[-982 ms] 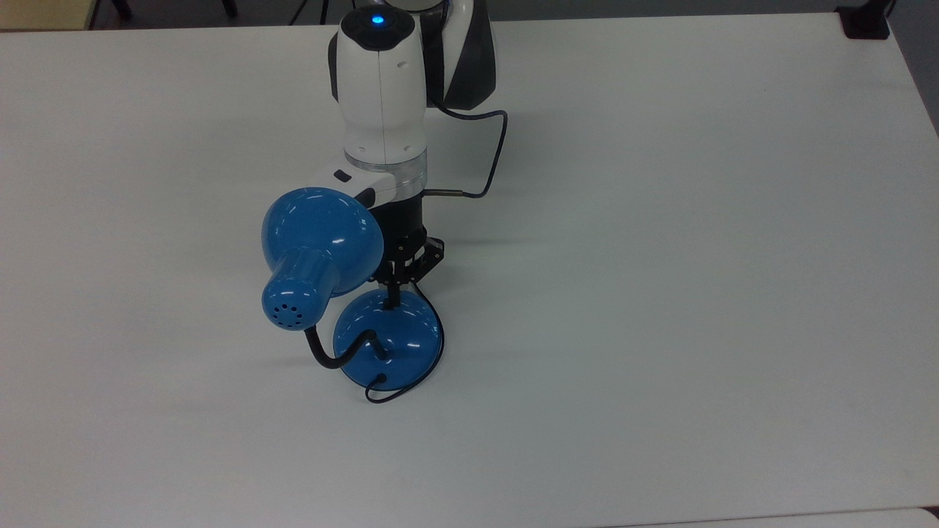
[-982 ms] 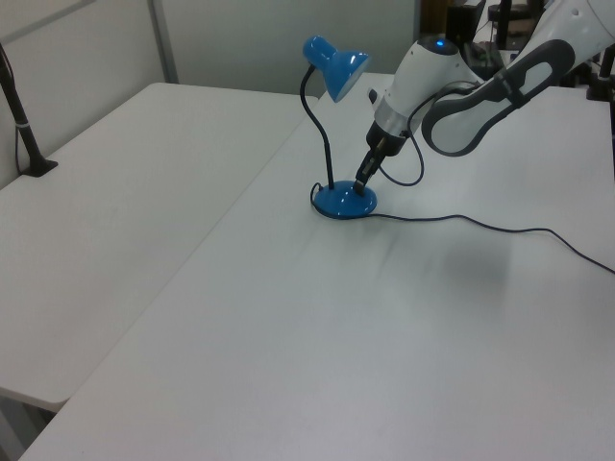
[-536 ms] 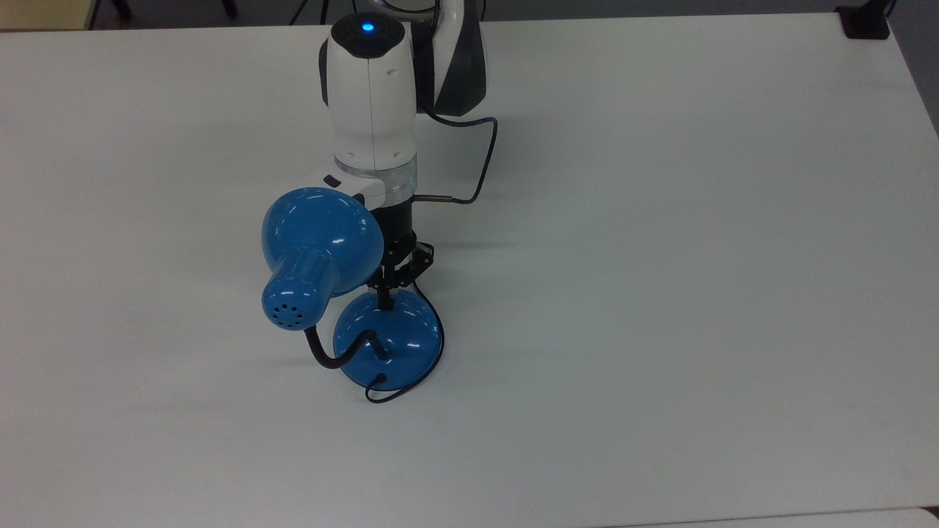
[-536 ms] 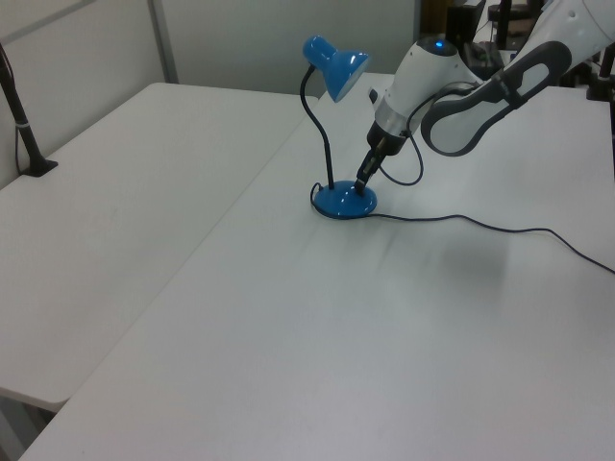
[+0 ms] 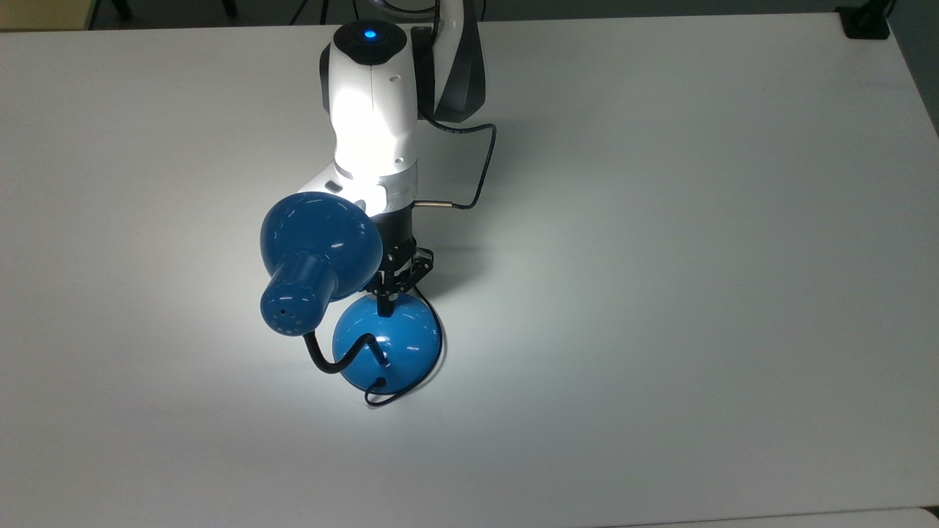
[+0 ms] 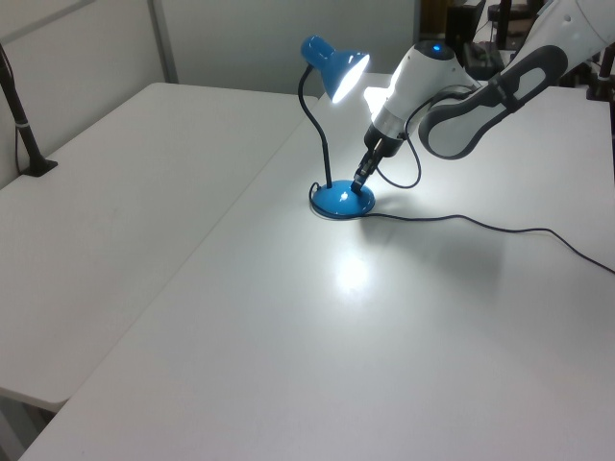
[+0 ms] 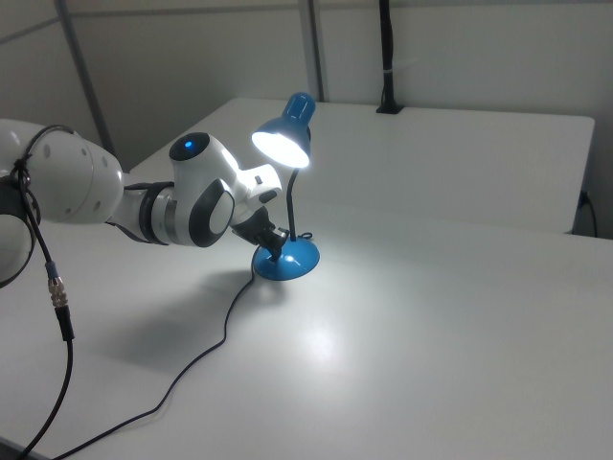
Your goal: Turn on the lamp
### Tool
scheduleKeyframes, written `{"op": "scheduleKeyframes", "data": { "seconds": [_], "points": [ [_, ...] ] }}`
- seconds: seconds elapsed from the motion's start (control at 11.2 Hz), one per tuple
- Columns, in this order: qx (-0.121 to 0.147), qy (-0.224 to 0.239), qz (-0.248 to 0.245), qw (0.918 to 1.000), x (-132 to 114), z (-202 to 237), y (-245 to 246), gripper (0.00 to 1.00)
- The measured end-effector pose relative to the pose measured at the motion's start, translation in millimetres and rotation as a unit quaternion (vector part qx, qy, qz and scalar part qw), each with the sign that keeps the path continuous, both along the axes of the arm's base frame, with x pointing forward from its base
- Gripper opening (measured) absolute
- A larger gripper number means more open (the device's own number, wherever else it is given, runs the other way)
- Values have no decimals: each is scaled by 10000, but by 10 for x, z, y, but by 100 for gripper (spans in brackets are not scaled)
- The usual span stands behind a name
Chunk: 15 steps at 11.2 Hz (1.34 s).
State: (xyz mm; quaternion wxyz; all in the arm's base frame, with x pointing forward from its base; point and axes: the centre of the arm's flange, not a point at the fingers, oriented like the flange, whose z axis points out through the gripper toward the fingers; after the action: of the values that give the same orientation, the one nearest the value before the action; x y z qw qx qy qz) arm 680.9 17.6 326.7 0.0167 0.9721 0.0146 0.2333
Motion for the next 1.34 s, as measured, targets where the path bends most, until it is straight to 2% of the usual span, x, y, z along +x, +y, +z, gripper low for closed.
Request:
{"op": "scheduleKeyframes", "data": {
  "seconds": [0.27,0.36,0.54,0.8,0.89,0.98,1.07,1.16,1.34],
  "points": [
    [-26,58,-16,10000,-31,58,-27,1],
    [-72,352,-30,9993,-107,125,-20,1],
    [-184,1202,13,9926,-339,389,127,1],
    [-330,1699,64,9849,-663,1019,292,5],
    [-378,1837,5,9823,-776,1253,262,11],
    [-419,1974,-59,9794,-869,1495,233,21],
    [-448,2105,-126,9765,-931,1735,203,23],
    [-459,2178,-185,9747,-957,1929,173,33],
    [-462,2343,-312,9706,-988,2148,70,41]
  ]
}}
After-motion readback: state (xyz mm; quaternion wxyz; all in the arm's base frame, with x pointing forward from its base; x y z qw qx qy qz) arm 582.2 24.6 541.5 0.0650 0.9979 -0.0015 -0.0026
